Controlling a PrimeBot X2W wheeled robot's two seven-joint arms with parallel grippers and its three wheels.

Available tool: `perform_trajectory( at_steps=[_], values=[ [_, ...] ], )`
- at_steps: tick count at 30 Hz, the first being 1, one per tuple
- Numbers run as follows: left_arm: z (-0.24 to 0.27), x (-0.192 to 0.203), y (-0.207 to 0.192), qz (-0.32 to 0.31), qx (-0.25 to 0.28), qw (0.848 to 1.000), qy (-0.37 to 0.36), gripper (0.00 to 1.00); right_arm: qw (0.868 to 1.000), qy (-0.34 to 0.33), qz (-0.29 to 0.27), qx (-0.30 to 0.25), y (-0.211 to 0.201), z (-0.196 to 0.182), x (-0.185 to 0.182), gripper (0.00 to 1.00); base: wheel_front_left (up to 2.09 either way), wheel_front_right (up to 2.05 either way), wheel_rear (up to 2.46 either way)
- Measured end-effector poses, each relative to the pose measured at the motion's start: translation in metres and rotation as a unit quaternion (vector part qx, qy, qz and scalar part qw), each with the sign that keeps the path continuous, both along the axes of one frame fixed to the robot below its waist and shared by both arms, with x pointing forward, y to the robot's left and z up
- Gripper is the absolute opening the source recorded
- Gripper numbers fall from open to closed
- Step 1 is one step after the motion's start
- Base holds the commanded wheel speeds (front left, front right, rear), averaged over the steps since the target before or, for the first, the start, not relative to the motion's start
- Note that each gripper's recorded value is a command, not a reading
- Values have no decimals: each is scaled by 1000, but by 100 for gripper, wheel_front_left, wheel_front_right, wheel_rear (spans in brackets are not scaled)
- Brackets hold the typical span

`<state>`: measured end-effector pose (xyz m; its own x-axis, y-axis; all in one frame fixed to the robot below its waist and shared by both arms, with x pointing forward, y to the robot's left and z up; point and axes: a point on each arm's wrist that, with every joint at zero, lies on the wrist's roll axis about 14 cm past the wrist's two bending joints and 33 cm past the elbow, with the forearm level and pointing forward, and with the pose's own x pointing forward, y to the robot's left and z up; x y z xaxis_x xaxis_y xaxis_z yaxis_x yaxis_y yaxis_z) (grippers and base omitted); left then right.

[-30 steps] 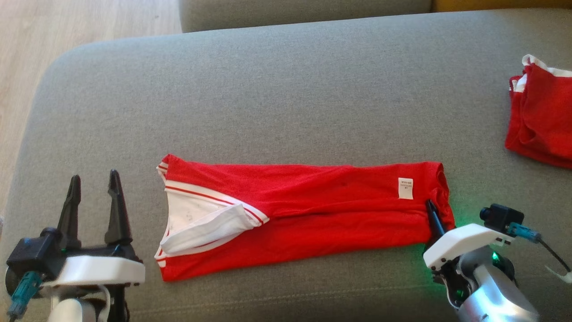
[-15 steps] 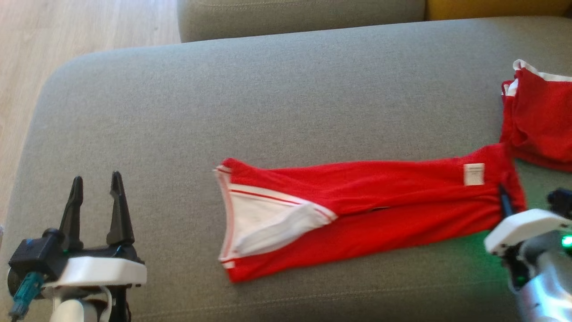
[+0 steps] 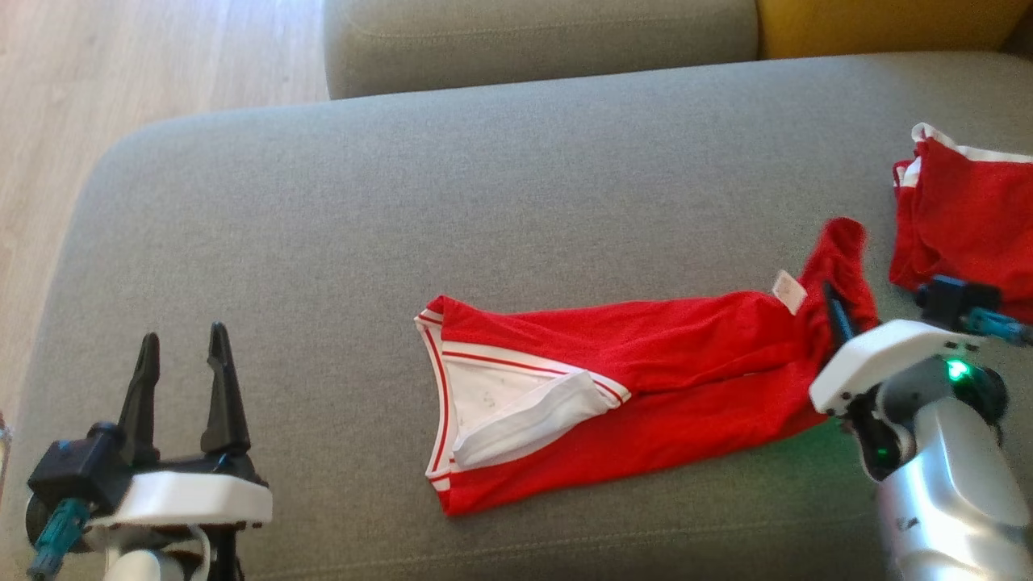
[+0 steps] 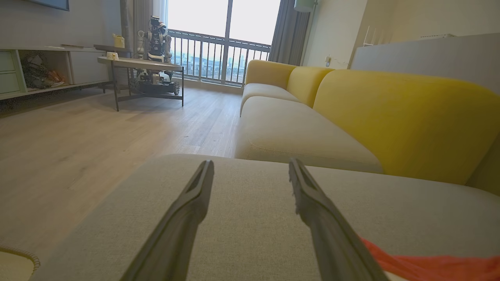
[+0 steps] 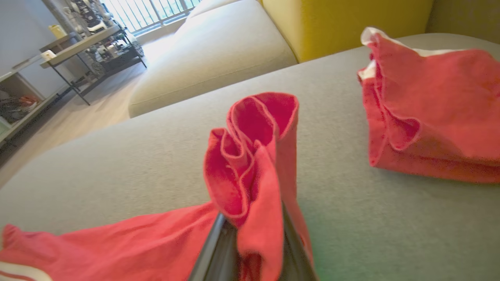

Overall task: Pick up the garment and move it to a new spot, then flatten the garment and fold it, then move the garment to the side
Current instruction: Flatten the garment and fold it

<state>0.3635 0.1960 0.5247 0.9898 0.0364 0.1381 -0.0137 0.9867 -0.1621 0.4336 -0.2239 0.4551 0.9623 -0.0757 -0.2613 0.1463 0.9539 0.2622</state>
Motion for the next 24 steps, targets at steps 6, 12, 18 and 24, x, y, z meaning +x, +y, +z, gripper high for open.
perform_trajectory(
  at_steps=[6,12,18,24],
  values=[
    [1,-6,-3,-1,-4,1000,-1,100,992,-5,98,82,67,18,-10,0,0,0,0],
    [2,-13,-1,6,-6,1000,-2,100,964,-2,191,186,137,30,-37,0,0,0,0],
    [4,-20,3,14,-11,1000,-6,100,939,13,240,247,183,29,-50,0,0,0,0],
    [1,-30,17,39,-15,999,-2,100,924,57,253,282,215,0,-61,0,0,0,0]
  ],
)
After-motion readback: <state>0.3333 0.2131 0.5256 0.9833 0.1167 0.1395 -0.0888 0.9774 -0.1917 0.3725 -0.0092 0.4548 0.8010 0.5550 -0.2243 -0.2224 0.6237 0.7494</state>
